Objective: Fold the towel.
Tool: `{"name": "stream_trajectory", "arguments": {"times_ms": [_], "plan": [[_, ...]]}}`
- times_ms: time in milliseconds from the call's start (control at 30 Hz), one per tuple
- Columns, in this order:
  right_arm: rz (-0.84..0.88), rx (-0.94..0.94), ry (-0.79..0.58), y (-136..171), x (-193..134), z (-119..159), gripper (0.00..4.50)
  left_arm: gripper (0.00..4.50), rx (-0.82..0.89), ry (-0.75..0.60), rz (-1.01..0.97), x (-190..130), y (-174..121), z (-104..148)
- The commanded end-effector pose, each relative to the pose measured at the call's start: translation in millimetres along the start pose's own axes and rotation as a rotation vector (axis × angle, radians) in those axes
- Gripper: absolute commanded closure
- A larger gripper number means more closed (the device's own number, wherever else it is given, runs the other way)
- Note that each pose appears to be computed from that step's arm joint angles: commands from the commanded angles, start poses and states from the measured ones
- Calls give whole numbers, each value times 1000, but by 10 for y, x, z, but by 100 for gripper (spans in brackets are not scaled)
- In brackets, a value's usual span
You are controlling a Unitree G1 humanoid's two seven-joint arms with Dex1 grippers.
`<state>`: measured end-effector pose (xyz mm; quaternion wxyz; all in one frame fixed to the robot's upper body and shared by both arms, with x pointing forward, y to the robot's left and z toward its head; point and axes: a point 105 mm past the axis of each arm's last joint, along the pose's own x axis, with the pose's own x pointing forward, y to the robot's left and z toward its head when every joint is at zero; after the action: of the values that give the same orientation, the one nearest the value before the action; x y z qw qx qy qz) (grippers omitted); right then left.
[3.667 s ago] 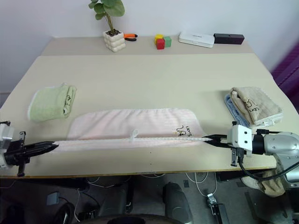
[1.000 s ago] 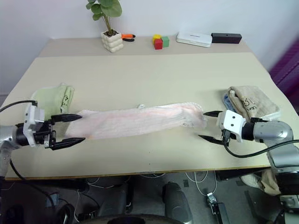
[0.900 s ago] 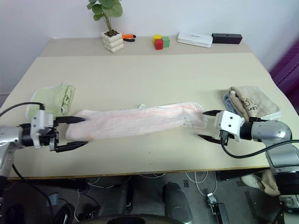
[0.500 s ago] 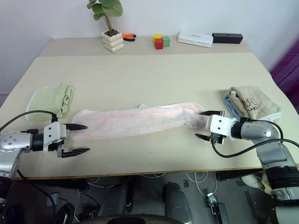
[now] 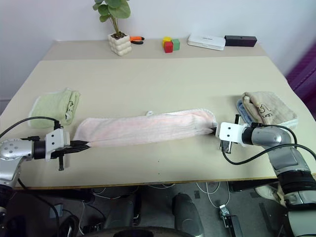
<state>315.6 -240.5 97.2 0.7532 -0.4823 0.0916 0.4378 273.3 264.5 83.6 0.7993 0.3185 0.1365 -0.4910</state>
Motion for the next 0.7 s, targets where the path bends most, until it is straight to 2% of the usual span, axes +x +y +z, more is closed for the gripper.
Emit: {"name": "stream_trajectory", "arguments": {"times_ms": [33,267,500,533,567,633,700], "plan": [[21,-60,-22,-28,-121,78,450,448,-12,77,7,-112,25,-154],[146,-85,-62,173,-295,207,450,448,33,41,-35,-252,79,-120],[164,-58,-47,249,-266,196,450,448,-65,-12,-113,-264,24,-90],[166,-45,-41,245,-268,181,450,423,-104,-23,-125,-266,7,-79],[178,-18,-39,251,-276,167,424,393,-138,-34,-141,-272,-16,-68],[224,28,-46,299,-305,180,366,326,-99,-12,-118,-285,9,-76],[221,45,-75,279,-322,242,267,227,-94,-15,-118,-319,17,-56]]}}
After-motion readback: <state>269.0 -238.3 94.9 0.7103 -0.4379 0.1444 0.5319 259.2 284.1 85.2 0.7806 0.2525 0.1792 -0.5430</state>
